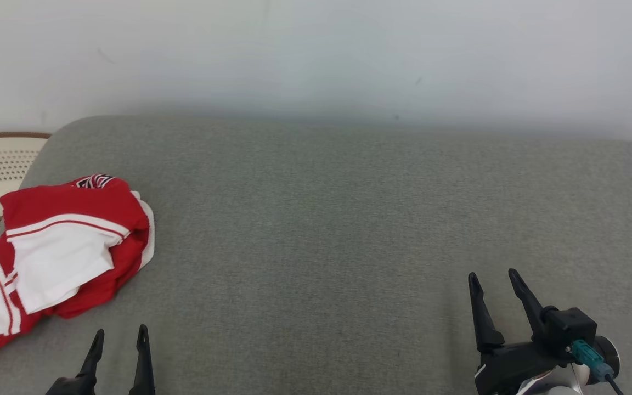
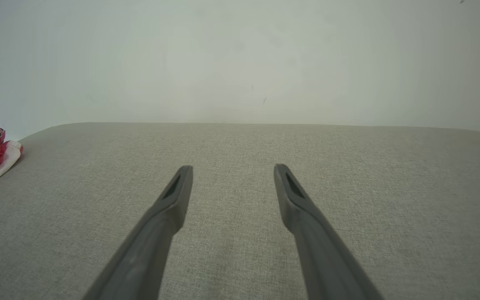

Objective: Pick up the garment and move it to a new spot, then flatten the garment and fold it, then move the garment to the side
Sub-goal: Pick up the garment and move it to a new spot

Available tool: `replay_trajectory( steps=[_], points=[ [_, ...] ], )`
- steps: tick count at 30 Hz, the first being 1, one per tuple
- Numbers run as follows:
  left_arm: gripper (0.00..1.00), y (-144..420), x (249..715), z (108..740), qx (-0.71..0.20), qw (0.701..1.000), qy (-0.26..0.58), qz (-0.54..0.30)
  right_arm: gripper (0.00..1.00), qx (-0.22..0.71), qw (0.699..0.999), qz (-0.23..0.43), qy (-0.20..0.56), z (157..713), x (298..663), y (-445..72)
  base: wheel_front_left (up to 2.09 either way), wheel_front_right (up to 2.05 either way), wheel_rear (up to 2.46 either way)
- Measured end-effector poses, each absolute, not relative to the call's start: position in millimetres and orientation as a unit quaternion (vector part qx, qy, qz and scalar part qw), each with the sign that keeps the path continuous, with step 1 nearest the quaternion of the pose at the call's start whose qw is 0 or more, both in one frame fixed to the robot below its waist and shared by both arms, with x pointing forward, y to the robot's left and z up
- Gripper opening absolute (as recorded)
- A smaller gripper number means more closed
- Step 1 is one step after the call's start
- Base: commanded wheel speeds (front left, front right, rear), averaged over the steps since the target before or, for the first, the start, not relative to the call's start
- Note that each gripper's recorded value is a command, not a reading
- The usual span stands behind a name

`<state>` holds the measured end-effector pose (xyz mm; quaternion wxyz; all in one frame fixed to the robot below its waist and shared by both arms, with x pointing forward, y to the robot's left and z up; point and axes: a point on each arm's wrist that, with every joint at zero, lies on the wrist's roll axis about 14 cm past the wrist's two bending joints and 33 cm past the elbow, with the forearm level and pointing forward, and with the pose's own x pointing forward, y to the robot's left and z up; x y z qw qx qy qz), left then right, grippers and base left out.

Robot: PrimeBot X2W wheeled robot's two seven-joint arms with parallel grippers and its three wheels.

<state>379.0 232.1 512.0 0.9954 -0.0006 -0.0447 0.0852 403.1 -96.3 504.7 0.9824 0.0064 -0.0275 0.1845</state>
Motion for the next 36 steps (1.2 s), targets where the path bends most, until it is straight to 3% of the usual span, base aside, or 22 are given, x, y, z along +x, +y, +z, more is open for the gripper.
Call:
replay_trajectory(
  steps=[21,28,36],
  points=[
    [1.0,342,282,499,0.012,0.962,-0.015,0.271,1.0,0.027,0.92,0.391,-0.022,499,411,60,0.0,0.0,0.0],
    [1.0,347,301,507,0.009,0.966,-0.025,0.257,1.0,0.027,0.919,0.394,-0.011,487,417,58,0.0,0.0,0.0],
    [1.0,358,368,532,0.023,0.977,-0.046,0.209,1.0,0.01,0.929,0.369,-0.01,476,442,28,0.0,0.0,0.0]
  ],
)
